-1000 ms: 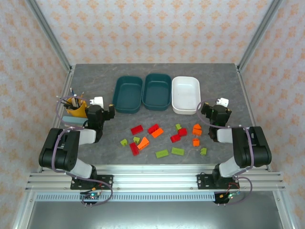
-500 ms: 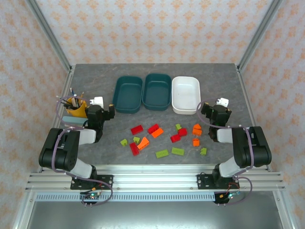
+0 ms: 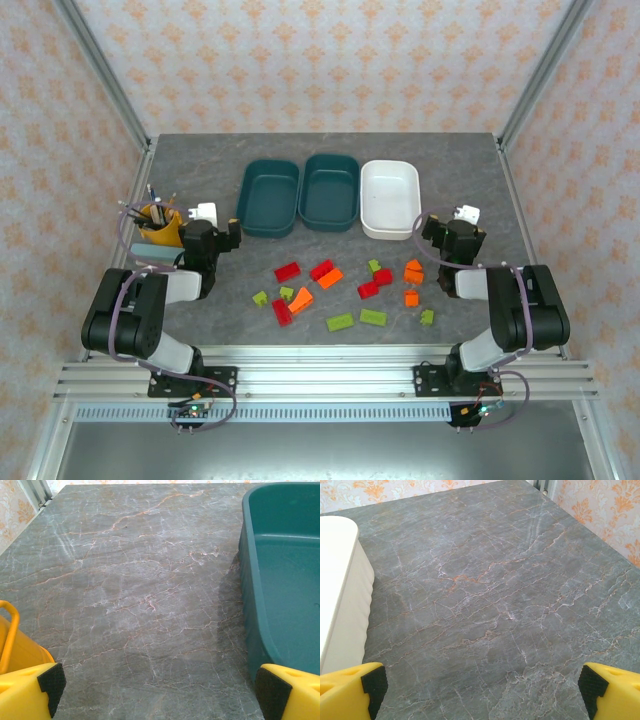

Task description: Sort the legos into containers by color

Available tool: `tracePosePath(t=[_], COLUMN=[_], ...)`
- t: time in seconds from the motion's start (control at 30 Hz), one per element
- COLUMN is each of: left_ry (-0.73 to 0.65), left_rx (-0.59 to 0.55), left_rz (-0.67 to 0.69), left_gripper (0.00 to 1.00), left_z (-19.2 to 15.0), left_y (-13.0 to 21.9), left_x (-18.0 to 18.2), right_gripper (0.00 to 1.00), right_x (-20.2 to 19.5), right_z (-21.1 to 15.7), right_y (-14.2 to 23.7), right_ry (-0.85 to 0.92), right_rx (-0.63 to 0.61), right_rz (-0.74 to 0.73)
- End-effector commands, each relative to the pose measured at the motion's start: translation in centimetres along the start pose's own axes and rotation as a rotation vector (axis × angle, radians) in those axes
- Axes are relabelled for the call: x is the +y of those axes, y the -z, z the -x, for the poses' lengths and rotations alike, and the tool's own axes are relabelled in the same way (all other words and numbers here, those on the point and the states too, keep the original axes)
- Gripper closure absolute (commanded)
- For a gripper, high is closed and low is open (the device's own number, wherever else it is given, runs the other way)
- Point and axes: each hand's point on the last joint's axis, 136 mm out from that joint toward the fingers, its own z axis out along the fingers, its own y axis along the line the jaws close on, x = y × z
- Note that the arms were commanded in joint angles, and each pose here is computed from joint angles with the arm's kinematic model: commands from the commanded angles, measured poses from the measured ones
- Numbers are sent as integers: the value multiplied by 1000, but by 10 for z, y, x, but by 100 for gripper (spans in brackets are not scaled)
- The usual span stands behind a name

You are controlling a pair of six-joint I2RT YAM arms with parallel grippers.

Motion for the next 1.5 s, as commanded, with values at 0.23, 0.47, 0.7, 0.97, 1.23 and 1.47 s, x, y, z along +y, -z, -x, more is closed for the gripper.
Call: tracePosePath(t=[0.23,0.47,0.7,0.97,1.23,1.47], left_ry=[15,15,-11,3,47,379], left_rx=[-44,-42,-23,-113,-218,-273], left_rz=[35,36,-4,-10,-41,19], left_gripper=[0,0,0,0,0,0], left_z=[12,12,27,86,136,161], left_y=[0,0,6,59,117,166], left_x=[7,7,-1,-12,-17,10], right_gripper=[1,1,1,1,1,0], right_x=[0,0,0,-1,47,2], right_z=[8,8,8,8,86,204], right_y=[0,-1,-1,-1,26,106], right_ry=[-14,-12,-13,-11,34,-490], right_rx=[-28,-27,-28,-27,170,118], right_rz=[-9,-9,-9,-10,190,-65])
